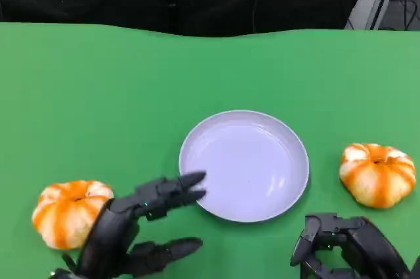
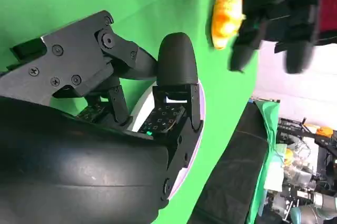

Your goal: Grasp the bread from the table and place it into the plate.

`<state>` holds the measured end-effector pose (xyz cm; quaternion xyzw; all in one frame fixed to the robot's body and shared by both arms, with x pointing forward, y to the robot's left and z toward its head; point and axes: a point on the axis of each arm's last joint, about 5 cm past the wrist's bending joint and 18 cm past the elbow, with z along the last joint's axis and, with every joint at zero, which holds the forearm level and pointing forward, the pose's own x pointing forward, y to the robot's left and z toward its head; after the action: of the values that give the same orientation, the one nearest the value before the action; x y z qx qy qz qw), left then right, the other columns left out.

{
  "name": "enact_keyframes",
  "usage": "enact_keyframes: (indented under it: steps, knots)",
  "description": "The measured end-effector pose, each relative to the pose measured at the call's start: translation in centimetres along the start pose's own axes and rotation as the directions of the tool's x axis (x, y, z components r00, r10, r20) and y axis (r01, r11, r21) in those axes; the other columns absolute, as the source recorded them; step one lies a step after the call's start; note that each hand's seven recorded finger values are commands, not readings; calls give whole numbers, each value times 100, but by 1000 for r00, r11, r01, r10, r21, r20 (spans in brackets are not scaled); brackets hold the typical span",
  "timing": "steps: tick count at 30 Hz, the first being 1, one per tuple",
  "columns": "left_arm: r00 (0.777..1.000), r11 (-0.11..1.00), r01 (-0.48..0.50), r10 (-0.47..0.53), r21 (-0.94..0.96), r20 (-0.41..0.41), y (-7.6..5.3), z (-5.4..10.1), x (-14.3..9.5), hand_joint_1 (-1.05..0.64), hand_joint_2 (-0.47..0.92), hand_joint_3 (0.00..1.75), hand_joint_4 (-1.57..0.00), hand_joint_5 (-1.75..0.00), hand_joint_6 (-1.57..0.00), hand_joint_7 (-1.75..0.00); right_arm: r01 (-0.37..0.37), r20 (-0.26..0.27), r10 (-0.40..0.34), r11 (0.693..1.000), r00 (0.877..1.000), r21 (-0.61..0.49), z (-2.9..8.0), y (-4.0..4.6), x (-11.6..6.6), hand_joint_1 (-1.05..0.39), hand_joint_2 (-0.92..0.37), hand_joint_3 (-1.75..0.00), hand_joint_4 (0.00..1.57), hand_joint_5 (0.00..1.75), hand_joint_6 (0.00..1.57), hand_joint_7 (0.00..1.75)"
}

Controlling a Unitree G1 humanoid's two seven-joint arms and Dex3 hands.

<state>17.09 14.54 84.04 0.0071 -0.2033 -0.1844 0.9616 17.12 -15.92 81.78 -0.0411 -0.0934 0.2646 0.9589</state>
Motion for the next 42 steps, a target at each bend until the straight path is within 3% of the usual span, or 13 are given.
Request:
enact_keyframes:
  steps: [9, 12, 14, 18, 22, 27, 35, 42]
  knots:
    - [999, 991, -36, 30, 132, 45, 249, 287, -15, -77, 92, 13, -49, 0, -40, 0, 1, 2, -1, 1000, 1000, 4, -1, 11, 5, -10, -65, -91, 82, 145, 86, 116]
    - [998, 989, -44, 38, 144, 43, 275, 315, -16, -82, 92, 13, -51, -1, -39, 0, 1, 2, -1, 1000, 1000, 5, -1, 14, 6, -10, -65, -91, 83, 145, 85, 116]
    - [1000, 970, -26, 26, 243, 6, 340, 383, -54, -85, 92, 13, -53, -2, -39, 0, 0, 5, 0, 1000, 1000, 6, 3, 20, 13, -10, -65, -91, 83, 146, 85, 116]
    - [998, 867, -38, 58, 497, -25, 679, 649, -124, -86, 92, 13, -55, -2, -40, -1, 5, 10, -5, 1000, 1000, 4, 12, 19, 12, -11, -66, -90, 83, 146, 85, 116]
    - [995, 833, -33, 77, 552, -57, 748, 744, -178, -90, 92, 13, -49, 0, -43, -2, 1, 16, -2, 1000, 1000, 3, 20, 22, 25, -11, -65, -92, 82, 146, 84, 118]
    - [983, 752, 9, 114, 659, -145, 952, 928, -327, -96, 92, 19, -45, 0, -44, -1, 3, 18, -3, 1000, 1000, -1, 29, 14, 14, -12, -64, -93, 83, 144, 84, 119]
    - [952, 707, 57, 174, 705, -251, 1032, 963, -543, -96, 92, 23, -48, -2, -47, -2, -2, 17, 2, 1000, 1000, 0, 26, 11, 11, -11, -64, -92, 83, 142, 85, 117]
    - [921, 682, 107, 205, 723, -330, 1091, 853, -650, -97, 92, 26, -57, -4, -52, -3, -3, 15, 3, 1000, 1000, 0, 26, 7, 8, -10, -65, -90, 83, 142, 85, 117]
